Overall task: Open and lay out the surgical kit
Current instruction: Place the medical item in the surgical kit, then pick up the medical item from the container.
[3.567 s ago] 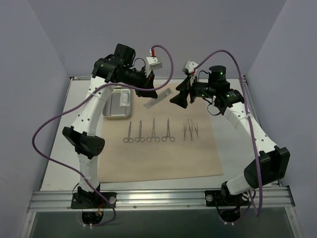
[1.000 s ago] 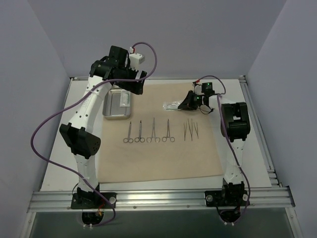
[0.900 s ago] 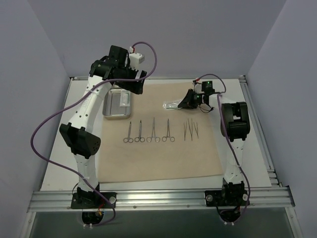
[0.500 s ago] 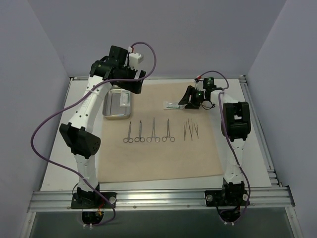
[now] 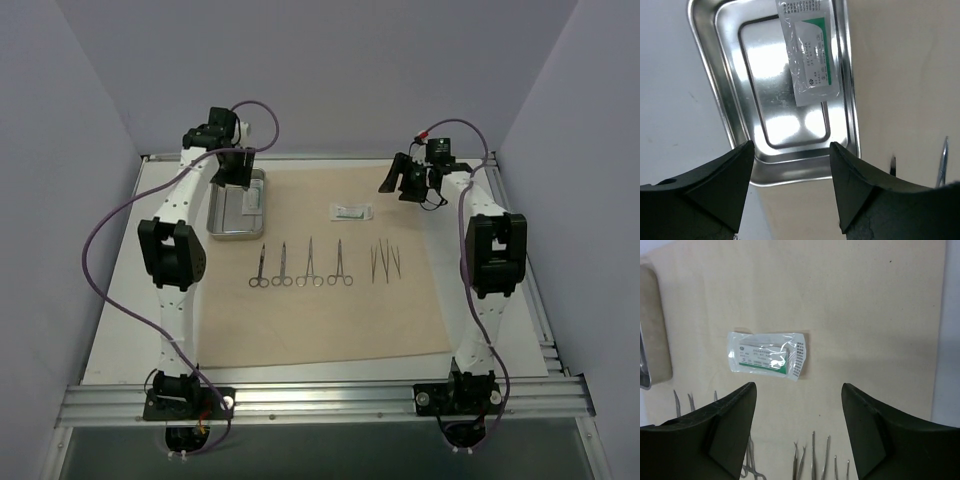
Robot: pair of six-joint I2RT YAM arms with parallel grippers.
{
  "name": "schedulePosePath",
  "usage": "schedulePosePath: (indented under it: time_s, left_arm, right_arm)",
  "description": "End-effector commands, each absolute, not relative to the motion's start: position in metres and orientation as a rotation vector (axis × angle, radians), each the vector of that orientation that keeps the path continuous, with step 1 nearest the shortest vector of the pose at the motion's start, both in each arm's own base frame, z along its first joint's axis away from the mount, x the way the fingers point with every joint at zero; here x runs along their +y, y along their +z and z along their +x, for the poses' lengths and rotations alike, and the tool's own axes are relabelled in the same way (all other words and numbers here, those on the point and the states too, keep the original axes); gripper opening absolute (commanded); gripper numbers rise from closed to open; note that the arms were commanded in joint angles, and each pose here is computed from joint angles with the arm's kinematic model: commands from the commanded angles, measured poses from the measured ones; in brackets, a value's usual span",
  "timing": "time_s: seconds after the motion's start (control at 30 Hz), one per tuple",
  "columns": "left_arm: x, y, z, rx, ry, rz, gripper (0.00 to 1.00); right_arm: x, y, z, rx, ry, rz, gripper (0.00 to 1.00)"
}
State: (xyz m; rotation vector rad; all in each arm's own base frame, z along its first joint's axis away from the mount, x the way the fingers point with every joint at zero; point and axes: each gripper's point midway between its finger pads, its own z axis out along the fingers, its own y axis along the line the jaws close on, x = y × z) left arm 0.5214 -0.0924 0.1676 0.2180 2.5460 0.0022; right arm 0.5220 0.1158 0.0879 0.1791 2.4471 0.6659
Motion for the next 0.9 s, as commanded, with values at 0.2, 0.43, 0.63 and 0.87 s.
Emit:
schedulePosePath:
  time_s: [0.2, 0.43, 0.63, 0.87]
  left_arm:
    - [-0.095, 0.094, 0.580, 2.553, -0.076, 0.155, 0.77]
    - [-0.102, 0.062, 0.585, 2.583, -0.105, 0.165, 0.82]
    - [-0.106, 0.041, 0.584, 2.613, -0.108, 0.174, 0.79]
    - [-0.104, 0.015, 0.570, 2.693, -0.106, 0.197, 0.61]
  right_arm:
    - [0.114, 0.147, 0.489, 2.359, 0.591, 0.096, 0.64]
    - [0.112, 0.155, 0.468, 2.351, 0.586, 0.103, 0.64]
    - [0.108, 0.155, 0.459, 2.360, 0.559, 0.107, 0.64]
    - [0.106, 0.156, 0.455, 2.361, 0.548, 0.107, 0.64]
